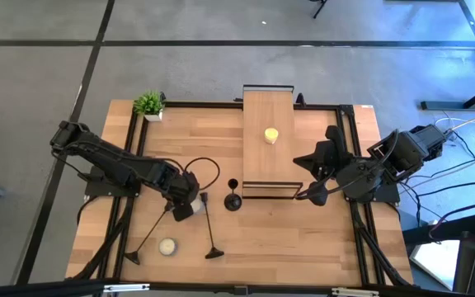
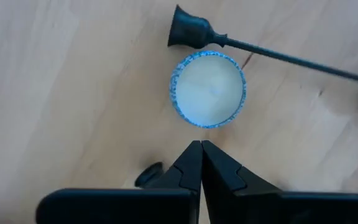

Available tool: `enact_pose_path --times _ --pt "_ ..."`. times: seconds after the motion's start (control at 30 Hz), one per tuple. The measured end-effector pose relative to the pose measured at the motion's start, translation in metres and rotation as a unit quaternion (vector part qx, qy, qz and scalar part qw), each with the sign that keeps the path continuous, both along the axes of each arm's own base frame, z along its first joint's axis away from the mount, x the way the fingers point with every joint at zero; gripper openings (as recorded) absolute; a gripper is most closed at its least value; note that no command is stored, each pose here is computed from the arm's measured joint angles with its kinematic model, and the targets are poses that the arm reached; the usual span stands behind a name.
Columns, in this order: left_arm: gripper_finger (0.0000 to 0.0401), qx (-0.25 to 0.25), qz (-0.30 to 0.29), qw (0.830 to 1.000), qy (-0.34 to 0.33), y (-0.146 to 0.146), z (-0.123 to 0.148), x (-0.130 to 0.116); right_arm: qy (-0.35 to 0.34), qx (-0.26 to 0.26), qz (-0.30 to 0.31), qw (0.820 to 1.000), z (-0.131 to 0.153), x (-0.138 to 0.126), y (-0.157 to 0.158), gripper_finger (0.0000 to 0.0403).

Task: Pick & Place candle stick holders
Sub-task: Put the top blue jar candle in the top left corner of the shelf

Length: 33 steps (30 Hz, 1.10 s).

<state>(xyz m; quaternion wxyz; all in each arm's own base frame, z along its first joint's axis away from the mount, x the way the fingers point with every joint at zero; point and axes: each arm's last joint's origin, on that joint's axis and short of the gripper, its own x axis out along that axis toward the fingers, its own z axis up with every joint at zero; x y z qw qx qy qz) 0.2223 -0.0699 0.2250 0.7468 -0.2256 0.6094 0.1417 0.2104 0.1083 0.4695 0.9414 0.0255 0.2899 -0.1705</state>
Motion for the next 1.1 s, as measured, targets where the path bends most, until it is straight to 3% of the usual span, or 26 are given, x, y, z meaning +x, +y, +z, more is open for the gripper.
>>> enact_pose_path --times 0.13,0.4,0.63,0.83,1.1 --pt "0.0035 -0.004 -0.001 0.999 -0.032 -0.006 0.001 0.004 0.000 -0.002 0.000 1.000 0.000 0.000 0.000 0.0000" --pt "0.0161 -0.001 0.040 0.998 -0.048 -0.009 0.000 0.009 -0.006 0.006 -0.005 1.000 0.000 0.000 0.000 0.0000" --pt "0.0250 0.015 0.022 0.998 -0.062 -0.019 -0.010 0.018 -0.007 0.012 0.003 1.000 0.000 -0.002 0.005 0.0000" --pt "0.0289 0.038 -0.030 0.998 -0.045 -0.033 -0.030 0.026 -0.010 0.021 -0.002 1.000 0.000 -0.002 0.005 0.0000" --pt "0.0304 0.065 -0.057 0.996 -0.007 -0.044 -0.052 0.029 -0.009 0.027 -0.006 1.000 0.000 -0.002 0.005 0.0000"
